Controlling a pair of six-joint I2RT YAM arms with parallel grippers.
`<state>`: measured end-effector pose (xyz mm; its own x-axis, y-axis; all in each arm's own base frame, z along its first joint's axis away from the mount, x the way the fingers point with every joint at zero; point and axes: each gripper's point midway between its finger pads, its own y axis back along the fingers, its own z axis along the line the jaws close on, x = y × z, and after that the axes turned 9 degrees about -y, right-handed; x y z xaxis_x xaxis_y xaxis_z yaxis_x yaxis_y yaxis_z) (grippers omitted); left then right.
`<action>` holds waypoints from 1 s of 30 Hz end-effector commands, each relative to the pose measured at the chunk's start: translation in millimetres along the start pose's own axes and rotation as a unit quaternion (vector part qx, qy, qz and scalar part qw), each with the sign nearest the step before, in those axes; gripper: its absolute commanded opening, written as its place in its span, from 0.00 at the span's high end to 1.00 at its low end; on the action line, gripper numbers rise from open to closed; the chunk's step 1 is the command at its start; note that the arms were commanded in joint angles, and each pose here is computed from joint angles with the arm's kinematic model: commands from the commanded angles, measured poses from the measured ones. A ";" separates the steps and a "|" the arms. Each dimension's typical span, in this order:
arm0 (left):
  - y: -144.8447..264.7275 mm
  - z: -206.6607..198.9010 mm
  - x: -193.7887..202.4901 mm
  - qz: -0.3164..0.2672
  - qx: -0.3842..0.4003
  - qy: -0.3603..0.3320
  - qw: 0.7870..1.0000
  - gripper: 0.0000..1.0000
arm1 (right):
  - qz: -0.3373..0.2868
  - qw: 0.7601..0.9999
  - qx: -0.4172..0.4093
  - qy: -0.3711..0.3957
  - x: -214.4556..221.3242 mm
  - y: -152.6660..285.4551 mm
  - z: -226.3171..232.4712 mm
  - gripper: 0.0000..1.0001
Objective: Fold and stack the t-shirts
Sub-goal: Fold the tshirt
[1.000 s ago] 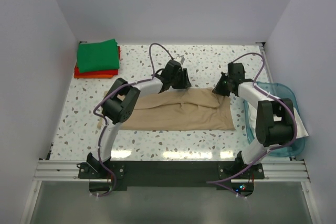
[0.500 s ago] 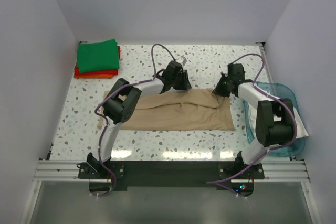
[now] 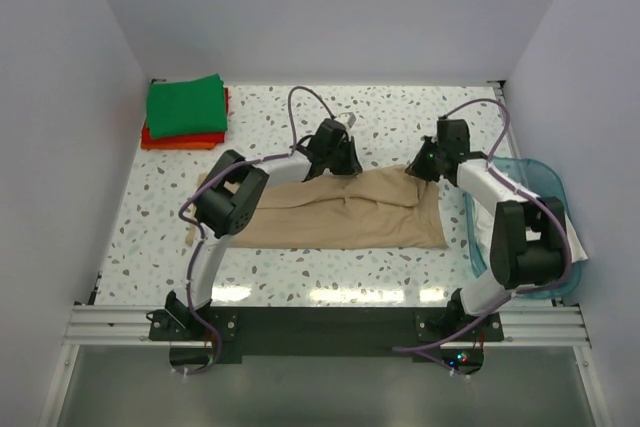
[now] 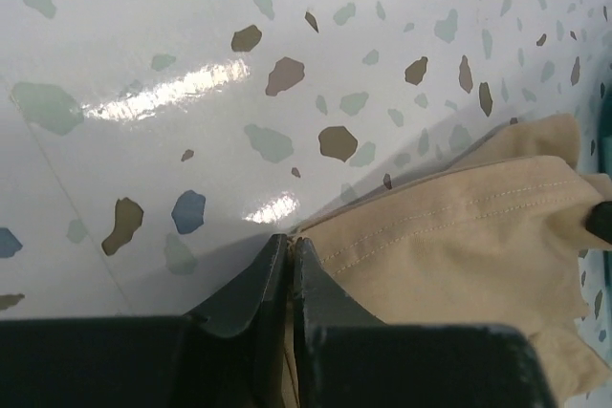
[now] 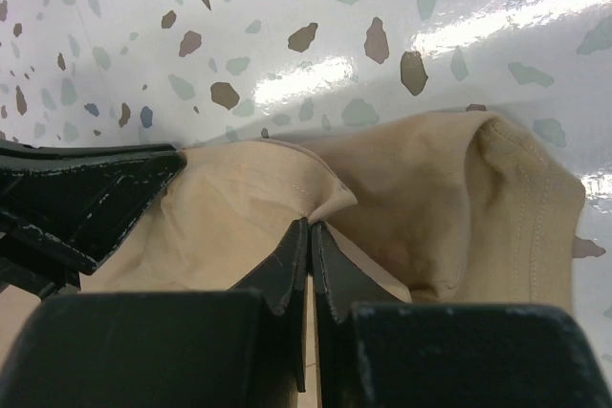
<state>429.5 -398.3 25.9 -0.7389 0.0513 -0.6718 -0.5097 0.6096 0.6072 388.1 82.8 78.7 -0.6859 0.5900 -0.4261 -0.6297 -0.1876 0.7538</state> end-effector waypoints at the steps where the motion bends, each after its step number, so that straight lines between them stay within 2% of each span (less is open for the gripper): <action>1: 34.5 -36.4 -49.3 -0.072 0.045 -0.009 0.996 0.93 | -0.021 1.000 -0.020 0.006 -7.9 14.8 9.2 1.00; 11: 77.9 -58.2 -55.8 -0.100 0.088 0.000 0.991 0.95 | -0.024 0.999 -0.030 0.013 2.8 33.6 5.7 1.00; 30: 113.1 -71.0 10.9 -0.059 0.136 0.011 0.989 0.95 | 0.000 0.998 -0.058 0.019 48.6 61.8 -13.3 0.98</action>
<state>338.4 -375.6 82.1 -0.7406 -0.0085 -0.6719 -0.4512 0.7472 0.4879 318.1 84.3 93.6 -0.6881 0.5782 -0.4385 -0.6575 -0.2411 0.7139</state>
